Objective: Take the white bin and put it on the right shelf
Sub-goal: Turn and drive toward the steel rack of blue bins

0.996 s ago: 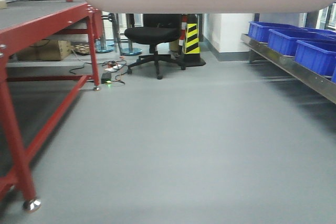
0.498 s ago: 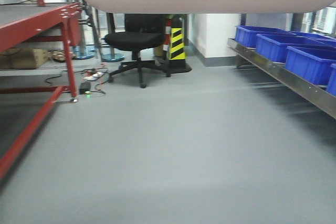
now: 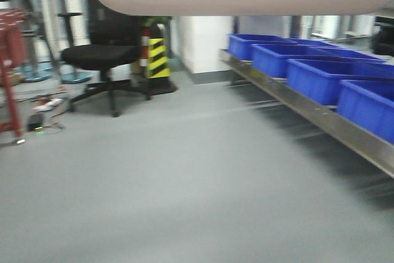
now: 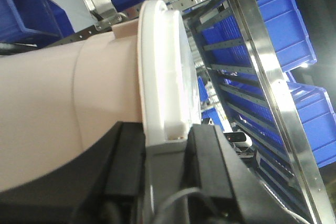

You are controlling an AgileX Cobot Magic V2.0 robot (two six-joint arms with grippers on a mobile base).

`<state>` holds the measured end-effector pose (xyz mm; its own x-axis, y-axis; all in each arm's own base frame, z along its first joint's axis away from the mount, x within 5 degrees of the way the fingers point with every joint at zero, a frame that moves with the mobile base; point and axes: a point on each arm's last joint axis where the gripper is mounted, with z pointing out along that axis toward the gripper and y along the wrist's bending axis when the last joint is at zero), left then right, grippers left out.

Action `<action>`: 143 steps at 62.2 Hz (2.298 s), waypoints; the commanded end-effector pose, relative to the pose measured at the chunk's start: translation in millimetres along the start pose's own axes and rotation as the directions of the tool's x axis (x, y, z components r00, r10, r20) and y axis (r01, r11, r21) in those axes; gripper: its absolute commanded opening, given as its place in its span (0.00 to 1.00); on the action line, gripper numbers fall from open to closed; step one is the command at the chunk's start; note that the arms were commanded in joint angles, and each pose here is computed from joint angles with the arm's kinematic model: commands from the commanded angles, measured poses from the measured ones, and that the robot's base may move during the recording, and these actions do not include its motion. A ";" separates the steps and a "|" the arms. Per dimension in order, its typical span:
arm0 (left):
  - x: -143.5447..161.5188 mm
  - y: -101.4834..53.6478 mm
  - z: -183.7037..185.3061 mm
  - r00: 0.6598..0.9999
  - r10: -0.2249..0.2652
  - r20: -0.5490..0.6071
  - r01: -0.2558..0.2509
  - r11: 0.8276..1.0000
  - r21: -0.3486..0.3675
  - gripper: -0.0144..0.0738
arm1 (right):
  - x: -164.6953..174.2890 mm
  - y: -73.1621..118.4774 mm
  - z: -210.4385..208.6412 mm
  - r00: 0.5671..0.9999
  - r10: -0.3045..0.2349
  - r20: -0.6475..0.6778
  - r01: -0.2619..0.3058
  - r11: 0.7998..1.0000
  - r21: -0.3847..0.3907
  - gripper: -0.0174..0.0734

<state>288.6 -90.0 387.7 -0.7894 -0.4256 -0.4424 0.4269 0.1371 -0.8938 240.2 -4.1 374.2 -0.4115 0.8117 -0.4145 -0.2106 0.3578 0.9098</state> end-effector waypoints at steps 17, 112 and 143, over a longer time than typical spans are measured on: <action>9.1 -46.8 -2.4 0.997 0.046 -0.065 -0.027 0.963 0.270 0.02 | 0.1 30.6 -3.7 1.000 0.006 -0.013 -0.008 0.987 -0.158 0.27; 9.2 -46.7 -2.4 0.997 0.047 -0.066 -0.028 0.963 0.268 0.02 | 0.1 30.6 -3.7 1.000 0.006 -0.013 -0.008 0.987 -0.158 0.27; 9.1 -46.7 -2.4 0.997 0.047 -0.065 -0.028 0.963 0.268 0.02 | 0.1 30.6 -3.7 1.000 0.006 -0.013 -0.008 0.987 -0.157 0.27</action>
<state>288.5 -90.1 387.5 -0.7898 -0.4240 -0.4433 0.4272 0.1383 -0.8935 240.4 -4.0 374.1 -0.4099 0.8126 -0.4144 -0.2086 0.3587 0.9098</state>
